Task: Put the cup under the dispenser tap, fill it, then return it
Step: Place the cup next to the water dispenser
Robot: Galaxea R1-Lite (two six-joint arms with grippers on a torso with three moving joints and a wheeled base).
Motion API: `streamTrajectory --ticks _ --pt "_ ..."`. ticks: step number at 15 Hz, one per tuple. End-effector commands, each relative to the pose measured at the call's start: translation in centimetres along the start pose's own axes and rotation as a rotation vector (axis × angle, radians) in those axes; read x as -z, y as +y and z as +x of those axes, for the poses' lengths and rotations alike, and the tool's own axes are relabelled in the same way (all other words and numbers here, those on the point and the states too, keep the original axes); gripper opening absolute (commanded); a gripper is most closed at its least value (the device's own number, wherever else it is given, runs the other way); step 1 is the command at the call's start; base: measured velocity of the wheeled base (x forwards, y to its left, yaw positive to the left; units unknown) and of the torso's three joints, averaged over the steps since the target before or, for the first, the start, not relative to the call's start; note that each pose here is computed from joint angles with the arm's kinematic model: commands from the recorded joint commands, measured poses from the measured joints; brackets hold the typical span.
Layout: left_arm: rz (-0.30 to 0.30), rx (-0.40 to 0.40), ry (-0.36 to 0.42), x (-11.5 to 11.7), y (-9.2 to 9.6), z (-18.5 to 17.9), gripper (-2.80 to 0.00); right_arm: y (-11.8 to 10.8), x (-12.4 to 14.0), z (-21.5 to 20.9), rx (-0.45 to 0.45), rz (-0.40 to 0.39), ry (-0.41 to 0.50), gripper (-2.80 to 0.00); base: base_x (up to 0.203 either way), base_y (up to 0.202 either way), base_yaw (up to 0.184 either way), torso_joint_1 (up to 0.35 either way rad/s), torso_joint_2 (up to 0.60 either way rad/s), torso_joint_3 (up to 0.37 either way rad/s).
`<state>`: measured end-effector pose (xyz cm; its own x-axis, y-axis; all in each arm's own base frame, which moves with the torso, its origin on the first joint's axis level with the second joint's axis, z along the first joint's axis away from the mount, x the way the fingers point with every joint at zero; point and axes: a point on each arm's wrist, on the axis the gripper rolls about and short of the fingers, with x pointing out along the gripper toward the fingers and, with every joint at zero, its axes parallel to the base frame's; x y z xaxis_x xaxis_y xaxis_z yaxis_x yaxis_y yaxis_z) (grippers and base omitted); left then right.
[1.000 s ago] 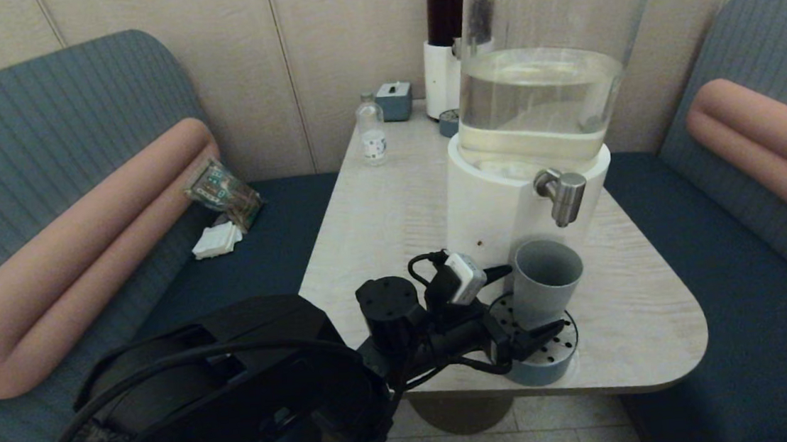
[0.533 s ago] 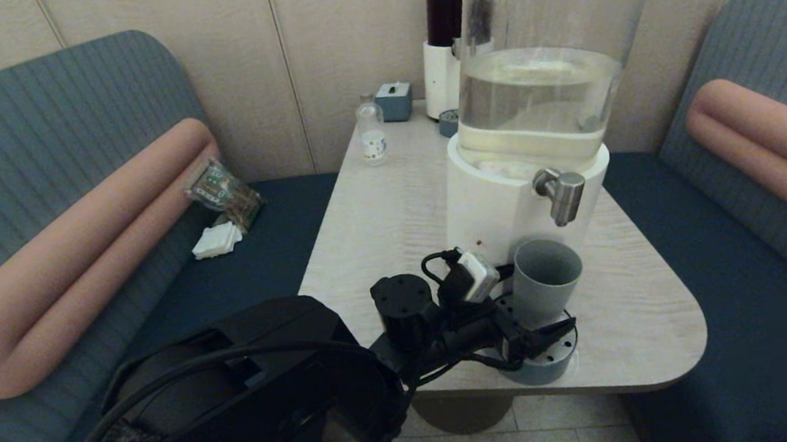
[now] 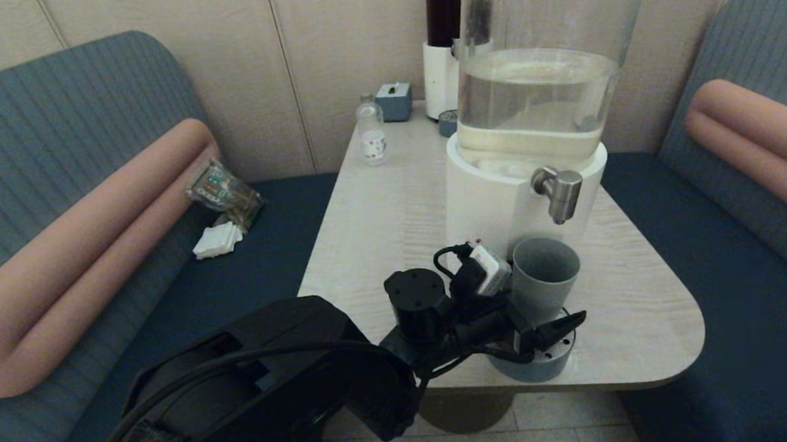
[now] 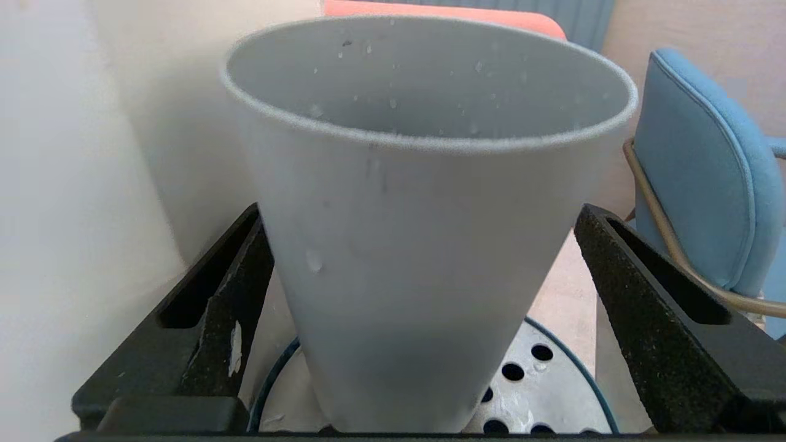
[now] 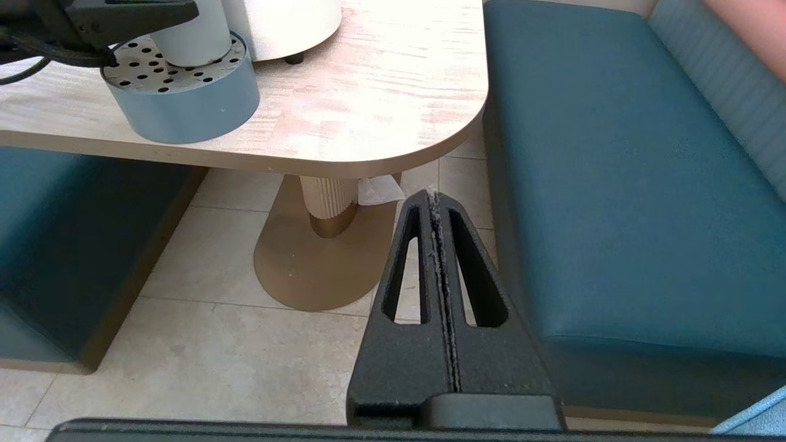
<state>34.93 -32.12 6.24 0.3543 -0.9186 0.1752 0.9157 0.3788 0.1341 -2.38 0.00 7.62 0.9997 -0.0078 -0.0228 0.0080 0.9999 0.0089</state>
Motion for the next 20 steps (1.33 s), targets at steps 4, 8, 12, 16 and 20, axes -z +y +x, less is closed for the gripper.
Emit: streamTrajectory --ticks 4,8,12,16,20 --pt "0.012 -0.025 -0.023 -0.1 0.2 0.5 0.0 0.0 0.0 0.0 0.0 0.0 0.002 -2.8 0.0 0.0 0.0 0.0 0.0 0.0" --pt "0.01 -0.025 -0.022 -0.1 0.2 0.5 -2.8 0.0 0.0 0.0 0.0 -0.001 0.002 -2.8 0.0 0.0 0.0 0.0 0.0 0.0" --pt "0.011 -0.025 -0.024 -0.6 0.1 0.4 -2.8 0.0 0.0 0.0 0.0 0.0 0.002 -2.8 0.0 0.0 0.0 0.0 0.0 0.0" --pt "0.007 -0.025 -0.016 -3.3 -0.6 -1.2 -2.8 0.0 0.0 0.0 0.0 0.0 0.002 -2.8 0.0 0.0 0.0 0.0 0.0 0.0" --pt "0.0 -0.03 0.001 -6.2 -1.5 -3.9 -2.8 0.0 0.0 0.0 0.001 0.0 0.002 -2.8 0.0 0.0 0.0 0.0 0.0 0.0"
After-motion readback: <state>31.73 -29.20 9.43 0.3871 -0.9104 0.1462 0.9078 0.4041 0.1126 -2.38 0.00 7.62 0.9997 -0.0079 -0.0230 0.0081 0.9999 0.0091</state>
